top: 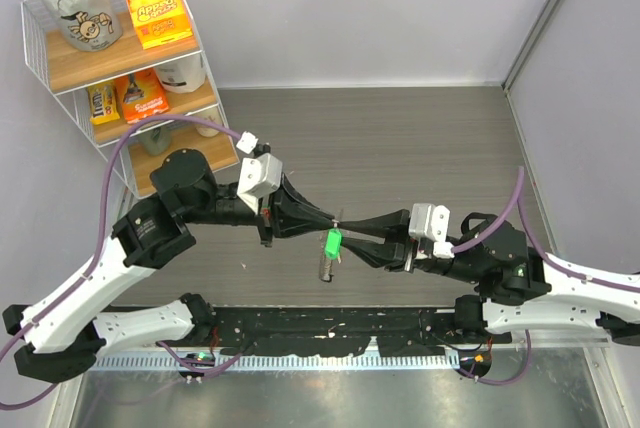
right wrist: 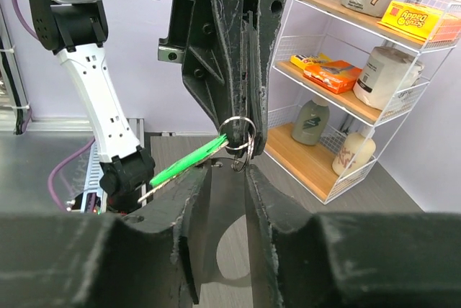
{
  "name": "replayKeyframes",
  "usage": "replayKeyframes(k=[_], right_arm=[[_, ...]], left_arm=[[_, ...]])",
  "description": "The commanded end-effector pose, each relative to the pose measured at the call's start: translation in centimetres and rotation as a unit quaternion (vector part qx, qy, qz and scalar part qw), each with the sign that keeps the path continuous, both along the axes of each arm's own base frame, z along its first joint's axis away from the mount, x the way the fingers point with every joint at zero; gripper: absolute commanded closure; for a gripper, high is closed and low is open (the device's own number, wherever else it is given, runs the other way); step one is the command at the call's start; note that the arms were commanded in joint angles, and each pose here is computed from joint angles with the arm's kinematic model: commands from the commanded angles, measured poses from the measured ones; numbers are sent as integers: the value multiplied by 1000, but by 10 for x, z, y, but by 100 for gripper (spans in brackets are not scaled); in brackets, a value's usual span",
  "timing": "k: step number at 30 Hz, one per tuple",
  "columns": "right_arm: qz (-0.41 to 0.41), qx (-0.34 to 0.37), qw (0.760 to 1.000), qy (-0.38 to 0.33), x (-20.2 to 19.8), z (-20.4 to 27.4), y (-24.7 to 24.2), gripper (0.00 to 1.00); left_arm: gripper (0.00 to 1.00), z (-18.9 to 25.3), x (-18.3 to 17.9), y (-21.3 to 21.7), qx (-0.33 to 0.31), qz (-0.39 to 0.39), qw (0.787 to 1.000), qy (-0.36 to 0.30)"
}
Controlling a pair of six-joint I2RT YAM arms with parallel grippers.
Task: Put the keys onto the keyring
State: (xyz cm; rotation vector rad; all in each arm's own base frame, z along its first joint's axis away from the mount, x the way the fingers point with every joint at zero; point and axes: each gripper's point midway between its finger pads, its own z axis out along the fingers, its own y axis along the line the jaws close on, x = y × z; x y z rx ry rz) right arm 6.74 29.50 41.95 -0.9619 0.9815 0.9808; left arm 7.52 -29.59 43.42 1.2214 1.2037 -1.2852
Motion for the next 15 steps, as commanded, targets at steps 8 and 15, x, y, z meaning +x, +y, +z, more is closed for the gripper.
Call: replayKeyframes(k=[8,15], right_arm=[[-29,21,999,-8,5,20,-31,59],[-69,19,997,20,18,12,-40,48]], left_arm=[[100,6,25,6,-15,75,996,-35],[100,-4,41,7,6,117,993,-31]])
